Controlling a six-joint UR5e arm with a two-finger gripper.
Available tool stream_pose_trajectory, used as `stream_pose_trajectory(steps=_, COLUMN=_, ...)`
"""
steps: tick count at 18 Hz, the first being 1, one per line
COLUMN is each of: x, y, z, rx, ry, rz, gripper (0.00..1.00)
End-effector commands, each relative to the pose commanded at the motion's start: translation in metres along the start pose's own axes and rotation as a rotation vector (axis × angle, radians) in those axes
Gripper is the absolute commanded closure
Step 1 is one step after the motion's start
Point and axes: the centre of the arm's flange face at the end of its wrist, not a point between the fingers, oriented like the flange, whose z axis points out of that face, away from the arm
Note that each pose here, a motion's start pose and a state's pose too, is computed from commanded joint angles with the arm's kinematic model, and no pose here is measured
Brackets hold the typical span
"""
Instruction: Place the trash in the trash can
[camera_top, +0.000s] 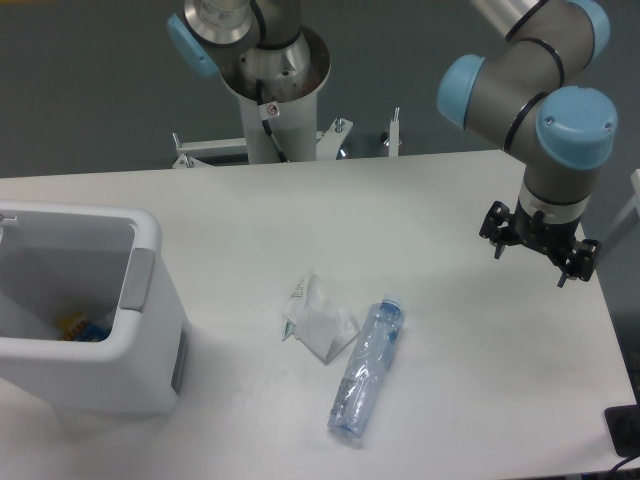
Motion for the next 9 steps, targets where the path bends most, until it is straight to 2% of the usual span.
stream_pose_trajectory(steps=9, x=0.0033, y=-0.0030, z=0.0039, rx=0.022, ry=0.013, rz=-0.012, gripper=0.00)
